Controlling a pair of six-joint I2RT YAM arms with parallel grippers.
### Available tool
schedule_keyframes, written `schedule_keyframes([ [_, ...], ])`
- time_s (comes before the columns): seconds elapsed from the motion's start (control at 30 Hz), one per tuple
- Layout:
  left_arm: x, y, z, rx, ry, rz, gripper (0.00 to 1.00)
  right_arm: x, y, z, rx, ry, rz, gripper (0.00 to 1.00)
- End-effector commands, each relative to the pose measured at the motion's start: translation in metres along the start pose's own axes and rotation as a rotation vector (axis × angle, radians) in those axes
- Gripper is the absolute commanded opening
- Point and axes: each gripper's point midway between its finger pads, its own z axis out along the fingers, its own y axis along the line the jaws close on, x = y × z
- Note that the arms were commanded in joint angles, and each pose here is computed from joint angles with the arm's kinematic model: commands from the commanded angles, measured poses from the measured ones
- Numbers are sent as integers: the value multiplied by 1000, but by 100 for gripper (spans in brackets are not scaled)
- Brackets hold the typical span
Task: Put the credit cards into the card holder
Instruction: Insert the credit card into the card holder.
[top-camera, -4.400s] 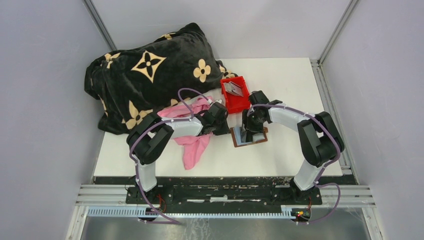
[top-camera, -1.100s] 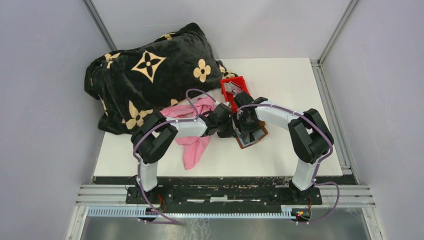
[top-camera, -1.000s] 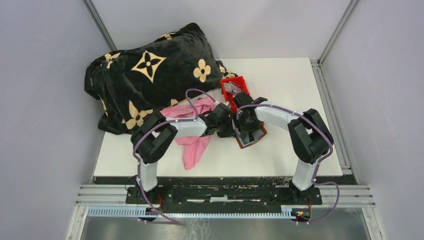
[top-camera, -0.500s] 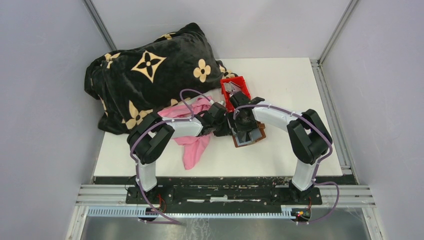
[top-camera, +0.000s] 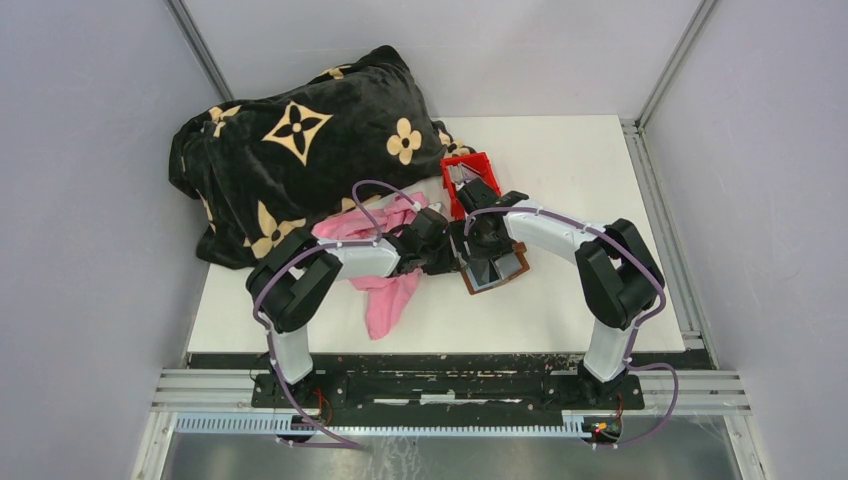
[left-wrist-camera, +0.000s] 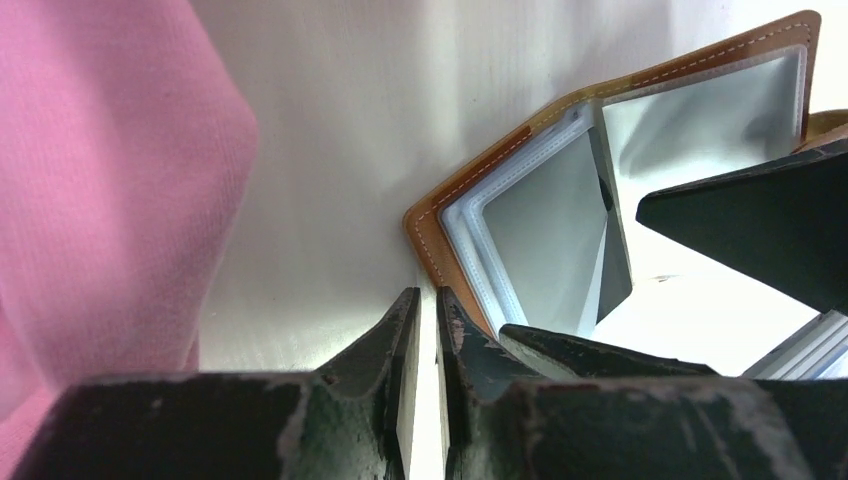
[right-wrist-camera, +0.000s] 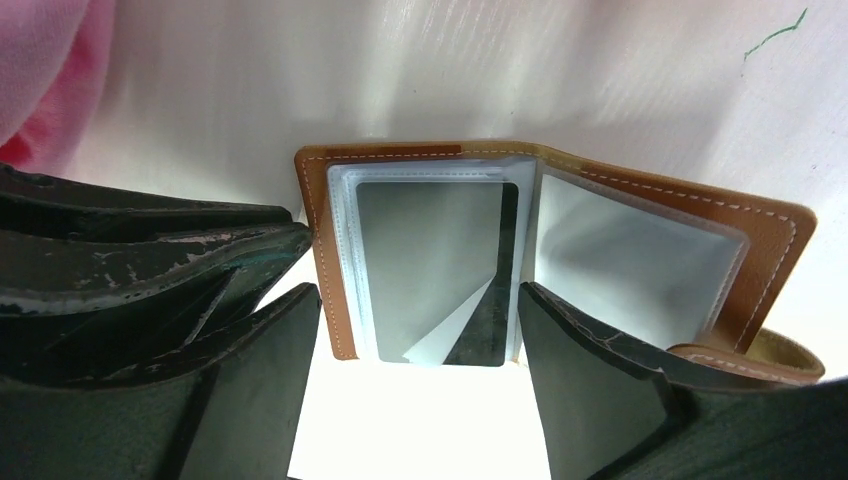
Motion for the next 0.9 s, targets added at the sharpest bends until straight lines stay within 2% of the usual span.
schedule_keyframes([
  [0.0,40,64,-4,-228,105,-10,21,-17,5,-20,-19,-63,-4,80],
  [0.5,29,58,-15,-204,51,-43,30,-37,0,-42,-2,-140,-5,83],
  [0.87,56,60,-16,-145,88,-128,33,-30,-41,-62,186,-187,-33,84],
])
